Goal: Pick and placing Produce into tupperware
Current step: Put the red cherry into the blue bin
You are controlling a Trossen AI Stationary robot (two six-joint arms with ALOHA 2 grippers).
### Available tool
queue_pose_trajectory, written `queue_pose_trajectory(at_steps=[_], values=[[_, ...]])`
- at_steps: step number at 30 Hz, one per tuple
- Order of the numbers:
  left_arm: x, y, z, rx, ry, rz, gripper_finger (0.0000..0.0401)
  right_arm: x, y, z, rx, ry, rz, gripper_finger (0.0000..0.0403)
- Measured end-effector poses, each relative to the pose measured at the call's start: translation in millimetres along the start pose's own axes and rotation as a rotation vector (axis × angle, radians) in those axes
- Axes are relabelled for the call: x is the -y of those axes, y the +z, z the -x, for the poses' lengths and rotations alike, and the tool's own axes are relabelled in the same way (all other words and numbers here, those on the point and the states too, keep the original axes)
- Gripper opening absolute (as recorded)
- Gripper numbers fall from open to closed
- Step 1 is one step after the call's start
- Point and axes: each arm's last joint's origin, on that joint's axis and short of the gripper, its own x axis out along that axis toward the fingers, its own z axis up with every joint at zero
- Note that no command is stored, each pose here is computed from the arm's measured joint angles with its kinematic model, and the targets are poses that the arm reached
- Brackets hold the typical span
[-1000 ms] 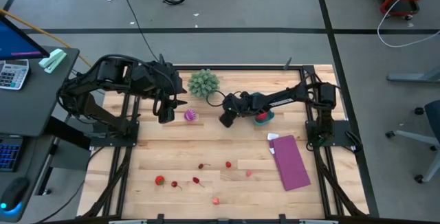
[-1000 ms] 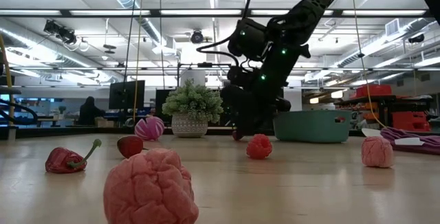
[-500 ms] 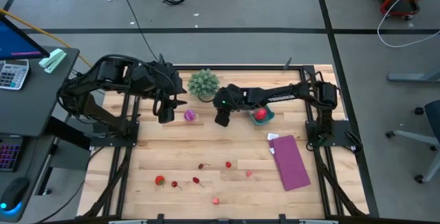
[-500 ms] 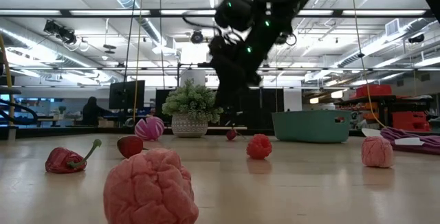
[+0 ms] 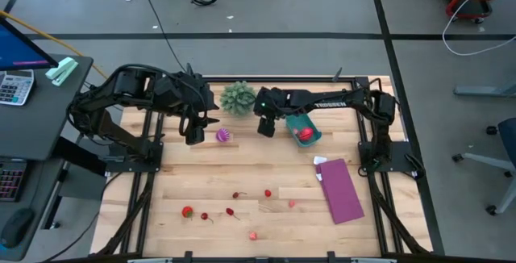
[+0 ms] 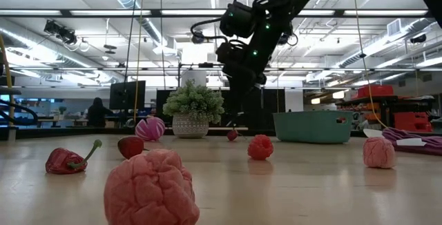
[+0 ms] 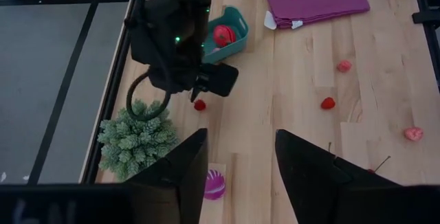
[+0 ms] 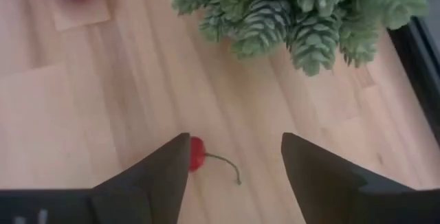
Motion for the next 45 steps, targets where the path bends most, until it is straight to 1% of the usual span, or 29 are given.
queue_pose_trajectory(at_steps=[3,11,15,19,25,27,32,36,39,42,45], values=[[0.0,0.0,0.0,0.0,0.0,0.0,0.0176,-3.2,-2.3,-8.0,-0.016,0.01,-0.003,0.024],[0.0,0.0,0.0,0.0,0.0,-0.026,0.0177,-12.1,-14.8,-45.6,-0.082,0.026,0.01,0.024],[0.0,0.0,0.0,0.0,0.0,-0.026,0.0176,-7.5,-16.8,-48.3,-0.099,0.015,0.002,0.024],[0.0,0.0,0.0,0.0,0.0,-0.027,0.0173,-4.5,-16.9,-49.2,-0.1,0.017,-0.053,0.024],[0.0,0.0,0.0,0.0,0.0,-0.028,0.0177,-5.7,-24.4,-66.4,-0.147,0.035,-0.086,0.024],[0.0,0.0,0.0,0.0,0.0,-0.028,0.0177,-6.0,-25.5,-67.9,-0.152,0.037,-0.096,0.024],[0.0,0.0,0.0,0.0,0.0,-0.026,0.0173,-4.4,-21.3,-57.0,-0.129,0.031,-0.112,0.0227],[0.0,0.0,0.0,0.0,0.0,-0.026,0.0177,-3.8,-22.0,-52.0,-0.144,0.033,-0.096,0.0208],[0.0,0.0,0.0,0.0,0.0,-0.025,0.0177,-4.7,-26.5,-52.4,-0.19,0.031,-0.067,0.0198],[0.0,0.0,0.1,0.0,0.0,-0.02,0.0173,-4.3,-27.1,-52.3,-0.2,0.017,-0.095,0.0194],[0.0,0.0,0.1,0.0,0.0,-0.018,0.0173,-4.3,-27.1,-52.3,-0.2,0.018,-0.098,0.0192]])
